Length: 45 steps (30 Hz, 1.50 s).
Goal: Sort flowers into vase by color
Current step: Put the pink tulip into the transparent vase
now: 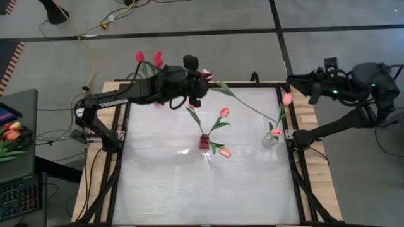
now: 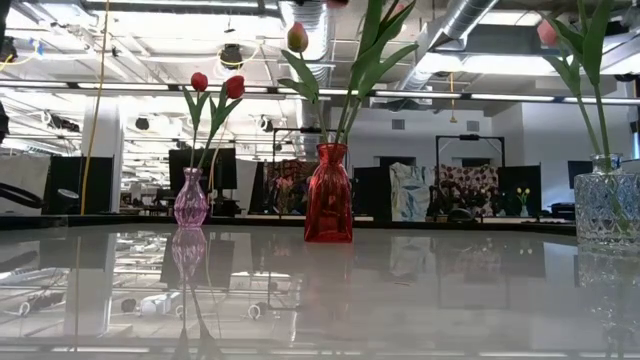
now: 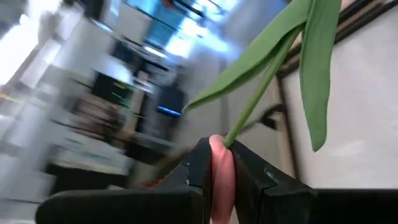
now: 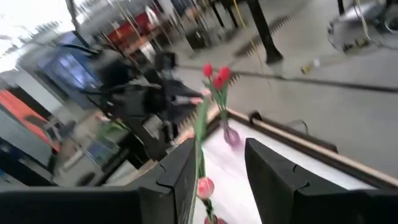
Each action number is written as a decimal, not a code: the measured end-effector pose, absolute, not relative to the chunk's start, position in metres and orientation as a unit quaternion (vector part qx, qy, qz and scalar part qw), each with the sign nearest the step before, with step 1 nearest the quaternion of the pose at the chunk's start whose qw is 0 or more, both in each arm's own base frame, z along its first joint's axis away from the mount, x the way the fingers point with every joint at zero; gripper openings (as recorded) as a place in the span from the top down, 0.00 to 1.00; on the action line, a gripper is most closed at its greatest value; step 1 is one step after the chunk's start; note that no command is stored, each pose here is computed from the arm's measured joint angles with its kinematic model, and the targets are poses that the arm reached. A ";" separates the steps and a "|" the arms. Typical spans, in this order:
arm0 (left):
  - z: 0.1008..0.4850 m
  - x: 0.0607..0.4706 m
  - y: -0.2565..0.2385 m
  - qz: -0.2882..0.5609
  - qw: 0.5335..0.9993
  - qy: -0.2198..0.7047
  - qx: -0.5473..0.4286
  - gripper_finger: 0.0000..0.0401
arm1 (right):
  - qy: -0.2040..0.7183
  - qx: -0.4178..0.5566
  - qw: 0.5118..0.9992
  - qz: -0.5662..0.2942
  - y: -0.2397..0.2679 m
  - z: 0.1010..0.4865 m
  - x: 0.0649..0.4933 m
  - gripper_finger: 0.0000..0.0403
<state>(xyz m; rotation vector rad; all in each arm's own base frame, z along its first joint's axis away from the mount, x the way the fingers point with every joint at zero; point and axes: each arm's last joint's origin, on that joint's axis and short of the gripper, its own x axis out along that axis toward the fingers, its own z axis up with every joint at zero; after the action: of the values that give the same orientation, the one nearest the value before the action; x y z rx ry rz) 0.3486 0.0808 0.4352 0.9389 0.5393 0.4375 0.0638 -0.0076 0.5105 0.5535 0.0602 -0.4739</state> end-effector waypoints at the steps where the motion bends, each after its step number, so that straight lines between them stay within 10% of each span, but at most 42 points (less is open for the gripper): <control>1: 0.437 0.351 0.076 0.212 0.823 0.250 0.465 0.93 | 0.042 0.272 0.932 -0.236 -0.007 0.513 0.069 0.59; 16: 0.453 0.358 0.053 0.239 0.789 0.194 0.532 0.93 | 0.242 0.259 0.909 -0.217 -0.006 0.500 0.162 0.59; 45: 0.450 0.358 0.052 0.232 0.789 0.205 0.531 0.93 | 0.302 0.233 0.917 -0.119 -0.021 0.484 0.218 0.59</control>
<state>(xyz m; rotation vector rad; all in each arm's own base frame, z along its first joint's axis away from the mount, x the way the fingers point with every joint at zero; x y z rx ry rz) 0.3578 0.0518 0.4504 1.1437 0.4415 0.4996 0.2175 -0.0208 0.4841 0.4796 0.6220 -0.2442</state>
